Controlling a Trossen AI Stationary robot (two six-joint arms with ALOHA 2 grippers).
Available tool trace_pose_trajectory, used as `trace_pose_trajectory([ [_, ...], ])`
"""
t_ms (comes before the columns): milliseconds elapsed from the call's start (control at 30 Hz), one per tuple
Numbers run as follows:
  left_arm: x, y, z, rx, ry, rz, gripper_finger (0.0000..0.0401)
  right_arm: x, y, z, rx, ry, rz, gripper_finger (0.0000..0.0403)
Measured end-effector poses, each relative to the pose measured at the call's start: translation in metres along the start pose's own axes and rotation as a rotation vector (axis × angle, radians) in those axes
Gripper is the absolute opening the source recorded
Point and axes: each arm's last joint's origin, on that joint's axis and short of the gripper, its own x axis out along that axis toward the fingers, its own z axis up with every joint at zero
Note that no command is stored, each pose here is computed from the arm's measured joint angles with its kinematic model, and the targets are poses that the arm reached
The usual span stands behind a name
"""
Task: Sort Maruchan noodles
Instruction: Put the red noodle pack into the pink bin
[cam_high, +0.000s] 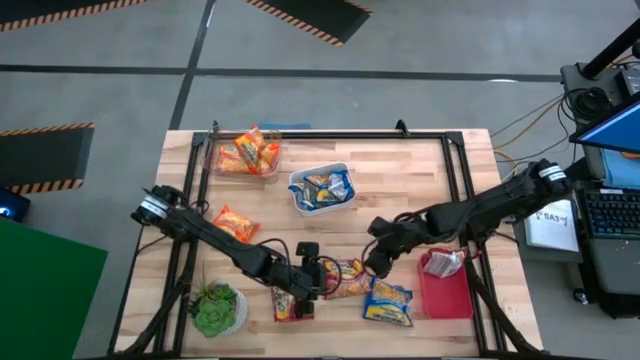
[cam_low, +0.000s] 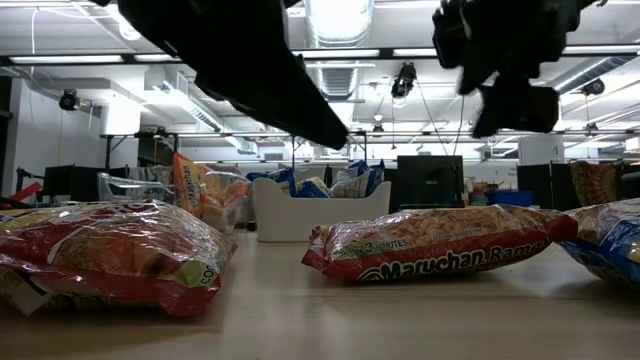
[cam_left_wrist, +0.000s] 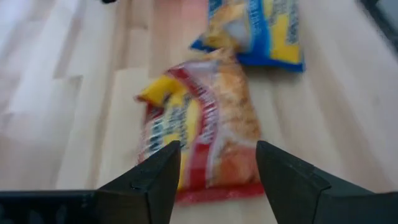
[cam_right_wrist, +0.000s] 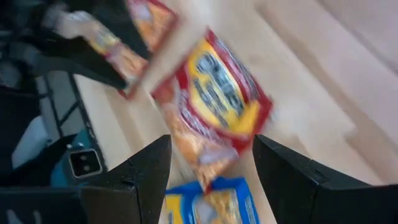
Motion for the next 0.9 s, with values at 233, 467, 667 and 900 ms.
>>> trace_pose_trajectory([
  [233,0.009,-0.005,-0.005,0.004,0.008,-0.04,0.0146,0.013,0.004,-0.004,0.129,0.177,-0.118,0.0214],
  [467,0.015,-0.005,-0.015,0.015,0.011,-0.039,0.0071,0.031,0.003,-0.005,0.13,0.216,-0.171,0.0214],
  [667,0.018,-0.003,-0.027,-0.014,-0.054,-0.093,0.0016,0.049,0.0,-0.005,0.1,0.203,-0.195,0.0216],
  [900,0.019,0.002,-0.041,-0.055,-0.157,-0.111,0.0001,0.063,-0.002,-0.004,0.086,0.199,-0.178,0.0245],
])
